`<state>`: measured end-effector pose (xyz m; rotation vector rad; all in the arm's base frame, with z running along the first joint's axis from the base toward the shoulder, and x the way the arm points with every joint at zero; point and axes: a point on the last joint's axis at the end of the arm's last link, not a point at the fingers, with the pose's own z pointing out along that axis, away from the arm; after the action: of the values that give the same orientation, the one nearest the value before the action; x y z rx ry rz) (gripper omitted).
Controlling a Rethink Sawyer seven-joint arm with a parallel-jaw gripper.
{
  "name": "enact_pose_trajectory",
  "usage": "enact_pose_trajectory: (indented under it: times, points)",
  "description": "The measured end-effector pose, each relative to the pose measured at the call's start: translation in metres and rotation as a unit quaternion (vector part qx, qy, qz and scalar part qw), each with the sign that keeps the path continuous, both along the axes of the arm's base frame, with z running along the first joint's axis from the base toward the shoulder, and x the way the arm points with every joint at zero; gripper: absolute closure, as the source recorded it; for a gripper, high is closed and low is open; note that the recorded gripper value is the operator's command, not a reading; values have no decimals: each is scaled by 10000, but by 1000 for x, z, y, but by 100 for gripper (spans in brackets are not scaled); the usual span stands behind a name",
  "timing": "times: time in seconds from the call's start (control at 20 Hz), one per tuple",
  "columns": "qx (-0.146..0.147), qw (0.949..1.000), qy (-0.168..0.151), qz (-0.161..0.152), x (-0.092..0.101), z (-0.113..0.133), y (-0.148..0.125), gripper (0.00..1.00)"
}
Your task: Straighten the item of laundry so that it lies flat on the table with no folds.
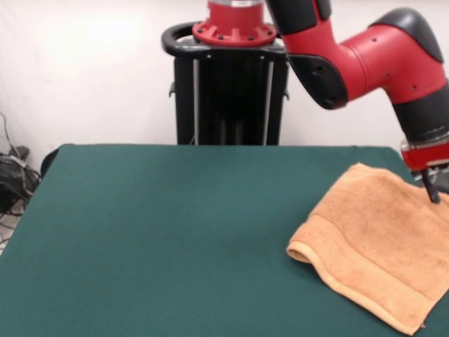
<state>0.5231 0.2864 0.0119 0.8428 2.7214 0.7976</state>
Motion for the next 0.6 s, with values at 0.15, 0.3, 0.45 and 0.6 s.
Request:
enact_pose_trajectory:
  times: [0.15,0.3,0.45,0.6]
  points:
    - [3,10000,-6,-24,2,0,0,0]
    - [1,10000,17,-66,3,0,0,0]
    - [-84,9998,39,-152,4,1,-1,0]
    - [-337,9991,100,-238,7,8,-7,0]
